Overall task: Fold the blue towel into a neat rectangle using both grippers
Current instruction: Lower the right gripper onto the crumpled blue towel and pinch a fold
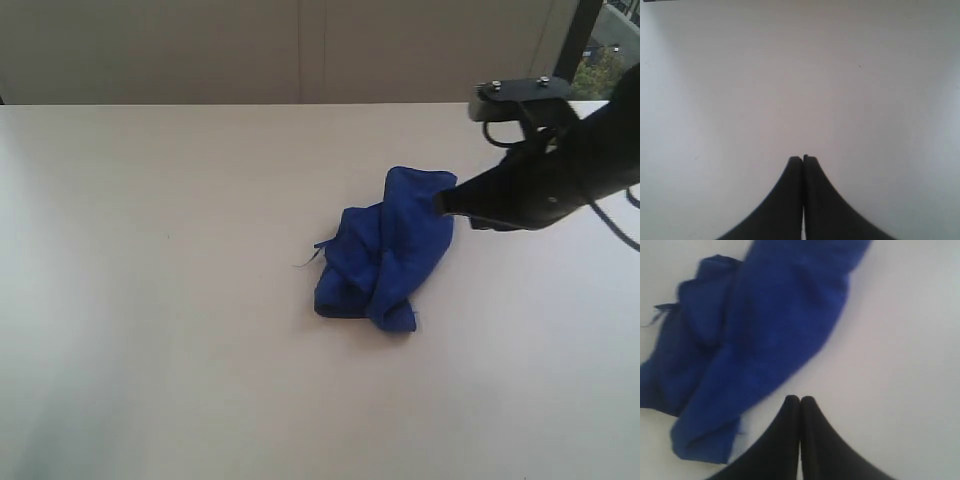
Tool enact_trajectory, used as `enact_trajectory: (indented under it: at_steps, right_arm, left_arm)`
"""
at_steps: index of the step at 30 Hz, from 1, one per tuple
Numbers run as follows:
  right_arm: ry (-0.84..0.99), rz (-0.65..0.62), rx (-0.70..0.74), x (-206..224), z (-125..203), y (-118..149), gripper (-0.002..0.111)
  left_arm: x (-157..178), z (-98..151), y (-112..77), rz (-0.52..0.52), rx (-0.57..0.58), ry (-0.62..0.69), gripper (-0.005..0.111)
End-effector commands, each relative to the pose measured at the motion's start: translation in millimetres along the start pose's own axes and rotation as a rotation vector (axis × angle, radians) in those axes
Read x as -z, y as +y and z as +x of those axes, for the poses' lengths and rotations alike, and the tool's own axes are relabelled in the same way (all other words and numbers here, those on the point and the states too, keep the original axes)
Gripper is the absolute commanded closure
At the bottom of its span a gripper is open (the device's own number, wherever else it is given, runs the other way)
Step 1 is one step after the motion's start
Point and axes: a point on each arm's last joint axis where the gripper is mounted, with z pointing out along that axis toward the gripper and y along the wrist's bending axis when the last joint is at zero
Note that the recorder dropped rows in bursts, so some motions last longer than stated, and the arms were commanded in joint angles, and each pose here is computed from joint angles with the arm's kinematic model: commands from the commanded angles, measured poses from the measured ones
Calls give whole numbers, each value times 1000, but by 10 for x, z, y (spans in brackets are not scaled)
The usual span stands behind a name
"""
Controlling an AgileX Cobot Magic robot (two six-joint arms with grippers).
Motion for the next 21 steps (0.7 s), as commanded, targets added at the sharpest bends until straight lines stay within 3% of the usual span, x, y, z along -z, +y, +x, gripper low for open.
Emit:
enact_trajectory:
  at_steps: [1,6,14,21]
  right_arm:
    - [-70,-88,117,-136,-124,303,108]
    - [-155,-84,161,-377,-161,508,105]
    - [-149,-104,198,-737,-302,717,78]
    - [-134,-104,182,-977,-388,740,68]
  left_arm:
    - [-3,12,-3,4,1,1,107]
    - [-3,12,-3,4,1,1,107]
    - [-3,14,-3,5,1,2,107]
    - [-3,14,-3,5,1,2,107]
